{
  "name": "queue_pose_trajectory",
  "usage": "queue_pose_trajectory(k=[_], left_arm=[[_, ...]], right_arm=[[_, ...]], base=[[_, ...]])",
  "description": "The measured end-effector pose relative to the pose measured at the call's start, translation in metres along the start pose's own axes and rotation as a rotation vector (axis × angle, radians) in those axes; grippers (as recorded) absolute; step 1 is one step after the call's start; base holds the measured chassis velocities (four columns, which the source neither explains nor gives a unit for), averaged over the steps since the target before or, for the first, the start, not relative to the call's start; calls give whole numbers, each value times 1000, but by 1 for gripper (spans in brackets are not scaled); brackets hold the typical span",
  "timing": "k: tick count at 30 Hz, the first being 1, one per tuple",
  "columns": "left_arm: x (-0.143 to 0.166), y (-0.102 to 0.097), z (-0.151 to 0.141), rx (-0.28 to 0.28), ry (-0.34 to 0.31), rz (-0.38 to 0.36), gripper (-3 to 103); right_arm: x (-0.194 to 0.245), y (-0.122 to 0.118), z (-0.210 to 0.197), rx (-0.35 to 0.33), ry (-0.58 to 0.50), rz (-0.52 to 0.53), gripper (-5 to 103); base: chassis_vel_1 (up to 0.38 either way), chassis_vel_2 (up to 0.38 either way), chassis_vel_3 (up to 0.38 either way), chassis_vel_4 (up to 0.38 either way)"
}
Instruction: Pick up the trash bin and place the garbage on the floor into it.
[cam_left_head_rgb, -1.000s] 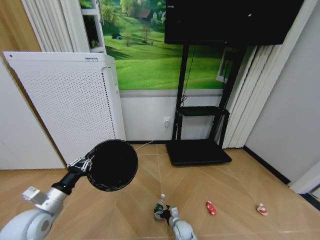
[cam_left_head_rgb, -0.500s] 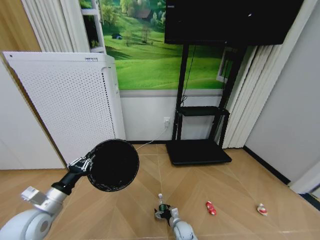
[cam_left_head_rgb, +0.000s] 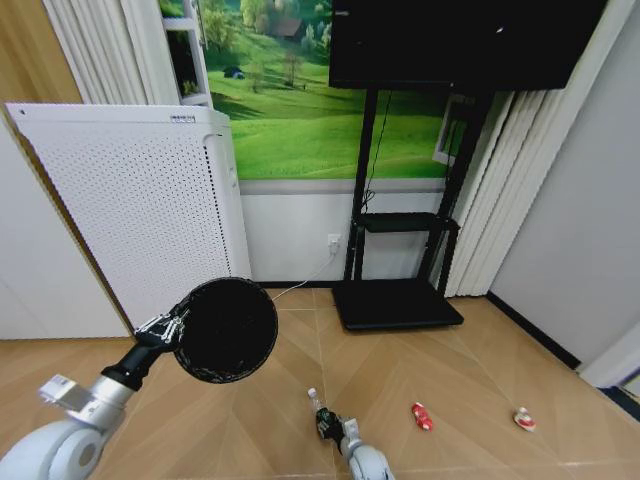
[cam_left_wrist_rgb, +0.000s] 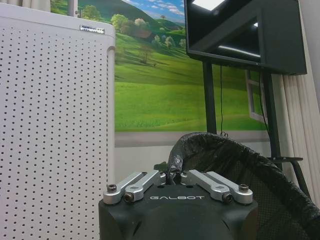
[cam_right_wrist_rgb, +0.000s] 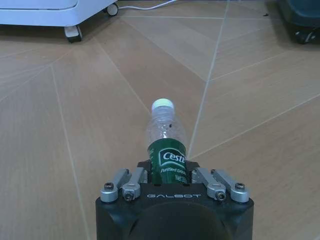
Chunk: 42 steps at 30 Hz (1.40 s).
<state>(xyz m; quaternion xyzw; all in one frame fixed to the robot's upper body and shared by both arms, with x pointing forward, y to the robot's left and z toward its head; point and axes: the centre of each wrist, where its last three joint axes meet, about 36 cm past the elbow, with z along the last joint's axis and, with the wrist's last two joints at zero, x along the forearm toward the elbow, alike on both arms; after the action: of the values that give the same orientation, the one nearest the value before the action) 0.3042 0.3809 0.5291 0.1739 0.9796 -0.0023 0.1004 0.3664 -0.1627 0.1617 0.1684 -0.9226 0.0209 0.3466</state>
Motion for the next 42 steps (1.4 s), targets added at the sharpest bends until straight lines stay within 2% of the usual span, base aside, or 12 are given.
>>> queue_pose_trajectory(k=[4, 7, 11, 13, 15, 22, 26, 28, 30, 37, 40, 42], left_arm=[[0, 1, 3, 5, 1, -5, 7], [1, 3, 10, 22, 8, -23, 7], [-3, 5, 20, 50, 15, -52, 7], [-5, 5, 21, 56, 14, -61, 7], [-10, 9, 26, 81, 13, -102, 7], [-4, 22, 37, 116, 36, -191, 7], [-3, 29, 45, 130, 52, -212, 7], [-15, 36, 72, 177, 88, -225, 7], [-24, 36, 78, 181, 94, -217, 7], [-81, 17, 102, 197, 104, -120, 7], [-92, 12, 108, 200, 114, -103, 7], [-123, -12, 128, 218, 142, -36, 7]], right_arm=[[6, -9, -8, -16, -32, 36, 28], [29, -44, -27, -30, -105, 118, 21], [61, -84, -40, -65, -167, 207, 21], [67, -92, -41, -75, -179, 228, 21], [83, -112, -53, -114, -224, 293, 21], [118, -135, -98, -137, -357, 333, 21], [135, -134, -121, -169, -422, 308, 21], [174, -117, -166, -260, -542, 191, 21], [182, -111, -174, -270, -559, 161, 21], [233, -65, -215, -224, -649, 18, 21], [240, -58, -219, -216, -653, -8, 21], [249, -40, -225, -194, -653, -80, 21]], base=[[0, 0, 0, 0], [0, 0, 0, 0], [0, 0, 0, 0], [0, 0, 0, 0], [0, 0, 0, 0], [0, 0, 0, 0], [0, 0, 0, 0], [0, 0, 0, 0], [0, 0, 0, 0], [0, 0, 0, 0], [0, 0, 0, 0], [0, 0, 0, 0]])
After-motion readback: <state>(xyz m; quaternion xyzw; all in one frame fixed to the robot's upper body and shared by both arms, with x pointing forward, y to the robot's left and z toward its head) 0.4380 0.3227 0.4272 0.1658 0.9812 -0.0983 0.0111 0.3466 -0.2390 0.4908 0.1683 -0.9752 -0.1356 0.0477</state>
